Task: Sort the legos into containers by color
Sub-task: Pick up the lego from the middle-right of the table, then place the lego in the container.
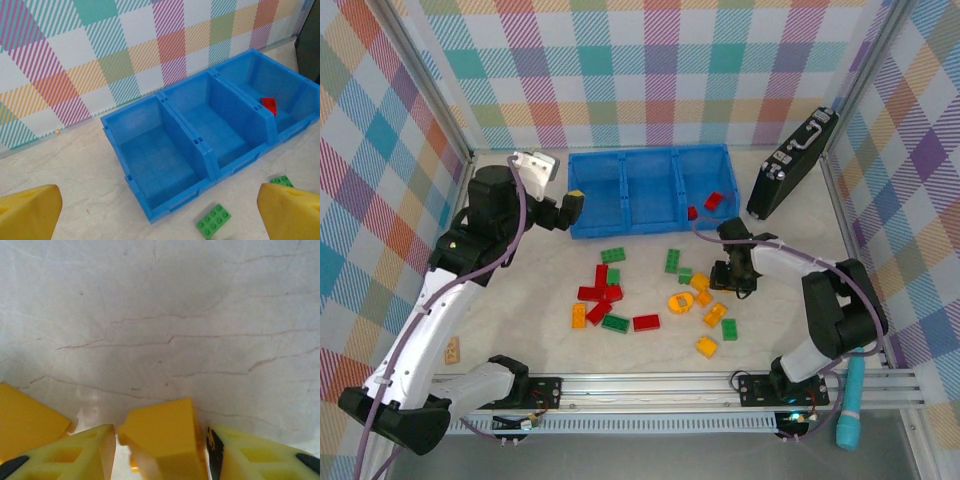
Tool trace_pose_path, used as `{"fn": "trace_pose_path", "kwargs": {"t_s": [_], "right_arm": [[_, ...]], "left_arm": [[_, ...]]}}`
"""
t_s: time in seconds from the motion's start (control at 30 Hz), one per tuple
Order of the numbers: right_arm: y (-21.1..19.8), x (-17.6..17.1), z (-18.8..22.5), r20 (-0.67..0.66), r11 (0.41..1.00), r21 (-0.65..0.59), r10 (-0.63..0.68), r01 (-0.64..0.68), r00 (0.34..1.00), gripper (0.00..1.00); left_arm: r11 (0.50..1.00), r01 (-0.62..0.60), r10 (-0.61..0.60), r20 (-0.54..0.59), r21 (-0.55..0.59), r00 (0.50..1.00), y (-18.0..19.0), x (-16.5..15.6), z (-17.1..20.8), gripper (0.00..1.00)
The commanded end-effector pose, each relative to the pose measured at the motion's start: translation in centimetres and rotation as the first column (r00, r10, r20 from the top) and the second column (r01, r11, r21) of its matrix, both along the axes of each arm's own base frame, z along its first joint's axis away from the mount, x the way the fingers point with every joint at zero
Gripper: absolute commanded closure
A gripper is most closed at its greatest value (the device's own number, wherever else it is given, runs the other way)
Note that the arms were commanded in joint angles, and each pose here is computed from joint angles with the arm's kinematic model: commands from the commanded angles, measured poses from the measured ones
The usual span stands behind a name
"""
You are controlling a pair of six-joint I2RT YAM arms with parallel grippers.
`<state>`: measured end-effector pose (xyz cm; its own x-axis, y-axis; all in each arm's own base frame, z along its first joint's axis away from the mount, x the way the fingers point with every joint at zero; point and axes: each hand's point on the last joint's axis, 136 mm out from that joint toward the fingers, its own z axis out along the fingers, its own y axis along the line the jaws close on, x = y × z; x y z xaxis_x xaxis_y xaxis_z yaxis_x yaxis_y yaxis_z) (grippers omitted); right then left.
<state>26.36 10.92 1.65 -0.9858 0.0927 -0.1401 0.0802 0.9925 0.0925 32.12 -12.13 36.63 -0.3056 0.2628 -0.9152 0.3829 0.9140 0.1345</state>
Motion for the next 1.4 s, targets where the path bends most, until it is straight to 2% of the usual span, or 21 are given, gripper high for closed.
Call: {"fn": "trace_pose_path", "kwargs": {"t_s": [0.0, 0.3, 0.47, 0.67, 0.73, 0.93, 1.1, 1.2, 1.37], "right_arm": [[0.7, 1.0, -0.1, 0.004, 1.0, 0.015, 0.011, -0.011, 1.0, 0.51], [0.6, 0.7, -0.2, -0.018, 1.0, 0.005, 0.01, -0.009, 1.0, 0.69], [1.4, 2.0, 3.7, 0.045, 0.999, 0.039, 0.028, -0.03, 0.999, 0.73], [3.9, 6.9, 12.6, 0.251, 0.985, 0.096, 0.113, -0.141, 0.961, 0.73], [5.3, 9.1, 15.1, 0.323, 0.975, 0.101, 0.156, -0.198, 0.933, 0.73], [11.8, 16.1, 19.6, 0.495, 0.918, 0.046, 0.321, -0.393, 0.807, 0.73], [17.2, 20.9, 18.6, 0.532, 0.863, -0.056, 0.451, -0.503, 0.716, 0.73], [19.3, 22.7, 17.0, 0.524, 0.843, -0.068, 0.485, -0.534, 0.7, 0.73], [21.2, 23.8, 13.3, 0.475, 0.817, -0.095, 0.54, -0.569, 0.695, 0.72]], "left_arm": [[1.0, 0.009, -0.009, 0.033, -0.001, 0.999, -0.2, -0.1, 1.4, 0.0], [1.0, -0.001, 0.001, 0.036, 0.014, 0.999, 0.1, 0.0, 1.1, 0.0], [1.0, 0.002, -0.003, 0.036, 0.02, 0.999, 0.1, -0.1, 1.0, 0.0], [1.0, -0.003, 0.002, 0.053, 0.016, 0.999, 0.4, -0.5, 1.5, 0.0], [0.999, 0.035, -0.035, 0.055, 0.006, 0.998, 0.0, -1.0, 1.7, 0.0], [0.996, 0.0, 0.006, 0.063, -0.095, 0.998, 0.7, -0.9, 2.9, 0.0], [0.994, -0.017, 0.024, 0.064, -0.104, 0.998, 1.1, -0.8, 3.1, 0.0], [0.995, -0.035, 0.039, 0.044, -0.092, 0.998, 1.3, -0.6, 2.7, 0.0], [0.995, -0.048, 0.049, 0.017, -0.083, 0.999, 1.4, -0.2, 2.2, 0.0]]}}
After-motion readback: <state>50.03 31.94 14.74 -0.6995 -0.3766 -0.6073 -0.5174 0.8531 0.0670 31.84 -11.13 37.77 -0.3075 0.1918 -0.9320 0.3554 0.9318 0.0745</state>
